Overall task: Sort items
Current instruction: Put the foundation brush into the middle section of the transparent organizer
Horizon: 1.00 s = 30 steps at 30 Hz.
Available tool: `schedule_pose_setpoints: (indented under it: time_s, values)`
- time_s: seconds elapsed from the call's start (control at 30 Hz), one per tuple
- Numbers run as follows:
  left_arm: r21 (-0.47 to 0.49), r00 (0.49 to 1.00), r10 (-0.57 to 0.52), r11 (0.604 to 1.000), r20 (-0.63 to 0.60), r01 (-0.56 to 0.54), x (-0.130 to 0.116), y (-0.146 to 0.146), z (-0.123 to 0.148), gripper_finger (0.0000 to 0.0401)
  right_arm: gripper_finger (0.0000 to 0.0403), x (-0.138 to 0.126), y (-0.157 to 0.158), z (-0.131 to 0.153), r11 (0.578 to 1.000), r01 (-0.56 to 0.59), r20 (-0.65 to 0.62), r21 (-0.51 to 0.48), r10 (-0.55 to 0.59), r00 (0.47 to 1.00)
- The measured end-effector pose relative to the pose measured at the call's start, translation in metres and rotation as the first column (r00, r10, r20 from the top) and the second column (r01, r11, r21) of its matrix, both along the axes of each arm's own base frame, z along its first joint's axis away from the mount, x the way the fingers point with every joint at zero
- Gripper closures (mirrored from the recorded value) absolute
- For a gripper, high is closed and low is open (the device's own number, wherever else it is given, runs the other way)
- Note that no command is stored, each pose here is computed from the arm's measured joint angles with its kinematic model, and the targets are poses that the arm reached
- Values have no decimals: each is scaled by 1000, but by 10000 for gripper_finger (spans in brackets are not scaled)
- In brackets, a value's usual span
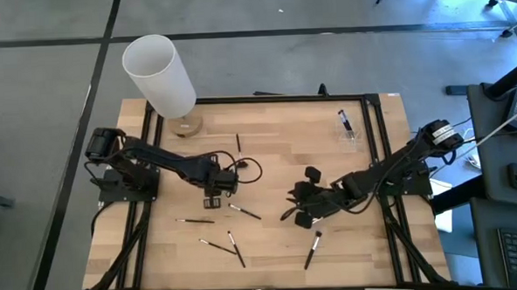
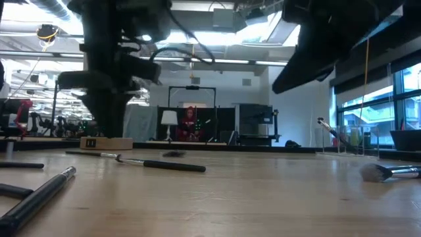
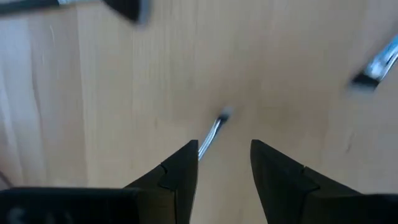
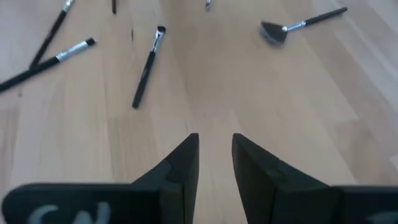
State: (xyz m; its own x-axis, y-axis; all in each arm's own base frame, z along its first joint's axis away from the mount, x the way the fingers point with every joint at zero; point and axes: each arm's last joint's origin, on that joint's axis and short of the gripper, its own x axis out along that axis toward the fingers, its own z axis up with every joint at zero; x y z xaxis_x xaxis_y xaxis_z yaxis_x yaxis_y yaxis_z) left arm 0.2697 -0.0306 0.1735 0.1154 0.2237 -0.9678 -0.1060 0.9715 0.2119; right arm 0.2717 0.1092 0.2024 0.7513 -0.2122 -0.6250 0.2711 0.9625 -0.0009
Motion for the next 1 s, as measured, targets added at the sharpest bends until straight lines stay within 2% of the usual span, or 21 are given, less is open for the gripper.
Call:
schedule_pose_setpoints:
  time_s: [0.1, 0.2, 0.33, 0.43, 0.6, 0.77, 1.0]
  values:
    - [-1, 997, -31, 1000, -71, 31, -5, 6, 0, 260, 307, 2, 1, -6, 1000, 0, -18, -6, 0, 1000]
    - [-31, 996, -51, 998, -69, 49, -3, 12, -1, 260, 307, 4, 2, -10, 1000, 0, -31, -11, 0, 1000]
    - [-124, 992, -71, 989, 101, 83, 13, 10, 1, 260, 307, 5, 2, -13, 1000, -14, -48, -1, 14, 999]
    - [-179, 960, -142, 966, 241, 188, 26, -1, 5, 260, 307, 6, 0, -15, 1000, -16, -57, 7, 16, 998]
    - [-144, 893, -268, 930, 363, 338, 35, -22, 10, 260, 307, 6, 0, -15, 1000, -17, -59, 13, 17, 998]
    - [-115, 876, -329, 914, 354, 390, 35, -39, 4, 260, 307, 6, 0, -15, 1000, -14, -58, 16, 15, 998]
    - [-78, 888, -387, 906, 247, 417, 39, -49, -27, 260, 307, 7, 1, -14, 1000, -20, -49, 15, 20, 999]
